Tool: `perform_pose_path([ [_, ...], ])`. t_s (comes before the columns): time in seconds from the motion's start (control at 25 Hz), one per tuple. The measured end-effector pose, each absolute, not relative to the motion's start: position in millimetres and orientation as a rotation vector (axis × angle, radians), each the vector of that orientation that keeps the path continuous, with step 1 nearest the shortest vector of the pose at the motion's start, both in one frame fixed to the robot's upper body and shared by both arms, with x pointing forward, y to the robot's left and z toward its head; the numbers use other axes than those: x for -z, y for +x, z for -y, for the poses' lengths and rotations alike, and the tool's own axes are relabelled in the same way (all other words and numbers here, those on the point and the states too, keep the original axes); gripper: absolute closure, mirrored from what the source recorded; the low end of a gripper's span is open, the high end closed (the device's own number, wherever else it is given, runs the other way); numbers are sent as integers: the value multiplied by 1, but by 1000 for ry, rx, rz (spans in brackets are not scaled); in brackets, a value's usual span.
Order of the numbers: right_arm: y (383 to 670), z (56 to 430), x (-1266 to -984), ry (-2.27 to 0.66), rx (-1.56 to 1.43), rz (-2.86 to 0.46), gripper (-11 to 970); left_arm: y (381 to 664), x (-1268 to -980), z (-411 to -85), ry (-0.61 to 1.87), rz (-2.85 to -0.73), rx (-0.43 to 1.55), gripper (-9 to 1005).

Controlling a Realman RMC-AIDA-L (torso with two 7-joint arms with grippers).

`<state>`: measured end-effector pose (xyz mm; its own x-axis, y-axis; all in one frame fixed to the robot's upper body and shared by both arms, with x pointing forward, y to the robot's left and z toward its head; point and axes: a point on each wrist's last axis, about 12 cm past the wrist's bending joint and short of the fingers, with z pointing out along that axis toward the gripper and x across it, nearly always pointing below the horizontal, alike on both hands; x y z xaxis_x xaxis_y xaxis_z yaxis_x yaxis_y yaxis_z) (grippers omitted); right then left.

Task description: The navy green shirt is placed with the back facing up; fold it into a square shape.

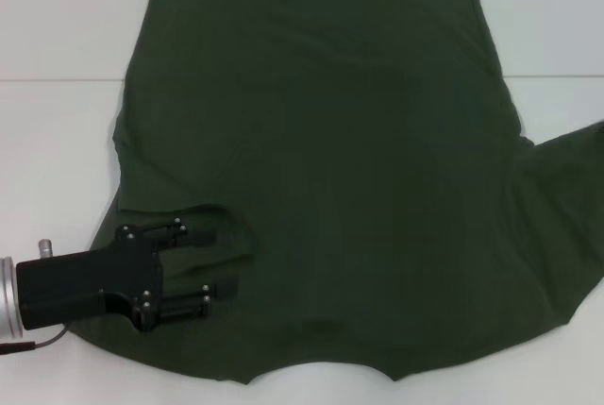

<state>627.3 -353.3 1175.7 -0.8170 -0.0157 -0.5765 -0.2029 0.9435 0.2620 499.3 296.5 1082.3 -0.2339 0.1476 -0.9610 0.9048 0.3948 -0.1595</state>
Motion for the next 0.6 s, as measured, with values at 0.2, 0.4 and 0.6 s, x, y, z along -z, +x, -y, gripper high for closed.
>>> perform_pose_path([
  [0.2, 635, 332, -1182, -234, -448, -2498, 862, 499, -1082, -297, 941, -1660, 953, 272],
  [0.4, 646, 296, -1185, -351, -480, -2503, 849, 499, -1082, -297, 940, -1661, 952, 271],
  [0.6, 656, 259, -1184, -455, -455, -2524, 836, 499, -1082, -297, 942, -1660, 952, 271],
])
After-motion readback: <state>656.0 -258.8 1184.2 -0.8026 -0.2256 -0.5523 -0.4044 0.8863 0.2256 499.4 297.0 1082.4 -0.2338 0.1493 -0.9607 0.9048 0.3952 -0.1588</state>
